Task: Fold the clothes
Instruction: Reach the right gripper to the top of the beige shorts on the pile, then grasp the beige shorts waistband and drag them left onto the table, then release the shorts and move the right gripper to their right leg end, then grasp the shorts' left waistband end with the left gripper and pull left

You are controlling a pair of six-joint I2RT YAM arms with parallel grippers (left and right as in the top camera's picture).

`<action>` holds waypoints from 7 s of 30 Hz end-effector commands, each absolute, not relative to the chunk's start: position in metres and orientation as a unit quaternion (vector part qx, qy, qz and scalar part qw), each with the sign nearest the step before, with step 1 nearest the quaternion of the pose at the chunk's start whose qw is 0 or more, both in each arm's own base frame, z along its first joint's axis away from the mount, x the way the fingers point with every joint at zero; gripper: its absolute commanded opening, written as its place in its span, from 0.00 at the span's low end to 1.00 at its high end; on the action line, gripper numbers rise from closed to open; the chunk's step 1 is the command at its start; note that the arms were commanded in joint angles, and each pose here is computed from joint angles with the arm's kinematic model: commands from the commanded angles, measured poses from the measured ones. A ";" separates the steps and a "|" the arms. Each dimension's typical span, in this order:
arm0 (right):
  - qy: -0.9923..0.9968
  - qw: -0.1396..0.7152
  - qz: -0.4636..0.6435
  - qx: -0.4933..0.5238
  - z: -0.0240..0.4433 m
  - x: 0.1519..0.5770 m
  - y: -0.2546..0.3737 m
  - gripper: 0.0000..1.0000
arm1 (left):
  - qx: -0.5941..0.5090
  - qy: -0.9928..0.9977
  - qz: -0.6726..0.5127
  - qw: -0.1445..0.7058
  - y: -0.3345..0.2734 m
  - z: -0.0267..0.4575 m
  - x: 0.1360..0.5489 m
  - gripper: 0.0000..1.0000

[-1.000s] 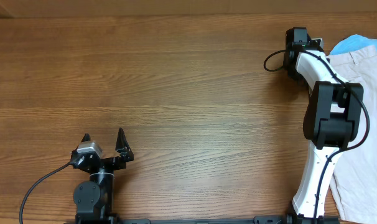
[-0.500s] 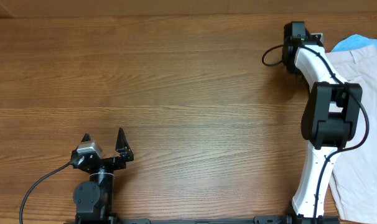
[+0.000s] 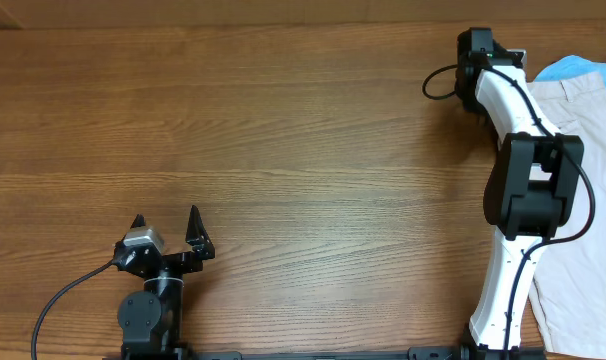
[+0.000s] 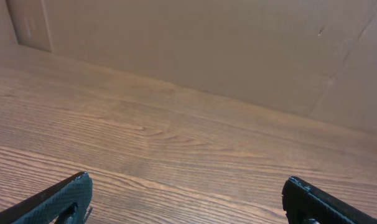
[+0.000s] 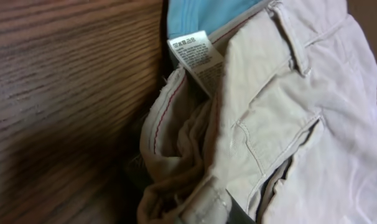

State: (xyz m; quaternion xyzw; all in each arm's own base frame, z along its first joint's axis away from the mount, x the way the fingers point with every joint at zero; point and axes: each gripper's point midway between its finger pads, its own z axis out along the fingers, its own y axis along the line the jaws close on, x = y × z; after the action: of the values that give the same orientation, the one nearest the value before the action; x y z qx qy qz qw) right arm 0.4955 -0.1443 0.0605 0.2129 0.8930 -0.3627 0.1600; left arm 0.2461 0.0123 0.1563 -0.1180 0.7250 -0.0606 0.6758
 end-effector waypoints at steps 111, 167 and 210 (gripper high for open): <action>0.955 -0.029 -0.003 0.294 0.050 0.336 0.119 0.04 | -0.121 0.722 -0.062 0.679 0.012 0.157 0.246 1.00; 0.959 0.155 0.050 0.232 0.100 0.334 0.102 1.00 | 0.009 0.663 -0.260 0.702 -0.062 0.208 0.233 1.00; 0.954 0.180 0.049 0.236 0.096 0.345 0.101 1.00 | 0.018 0.988 -0.144 0.059 -0.052 0.040 0.396 0.23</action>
State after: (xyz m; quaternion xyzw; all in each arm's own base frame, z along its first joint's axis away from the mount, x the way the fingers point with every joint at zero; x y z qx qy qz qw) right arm 0.3452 0.1048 0.1005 0.2344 0.9534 0.0595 0.1801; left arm 0.3913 -0.0521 0.0502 0.0141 0.9863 -0.1521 0.0628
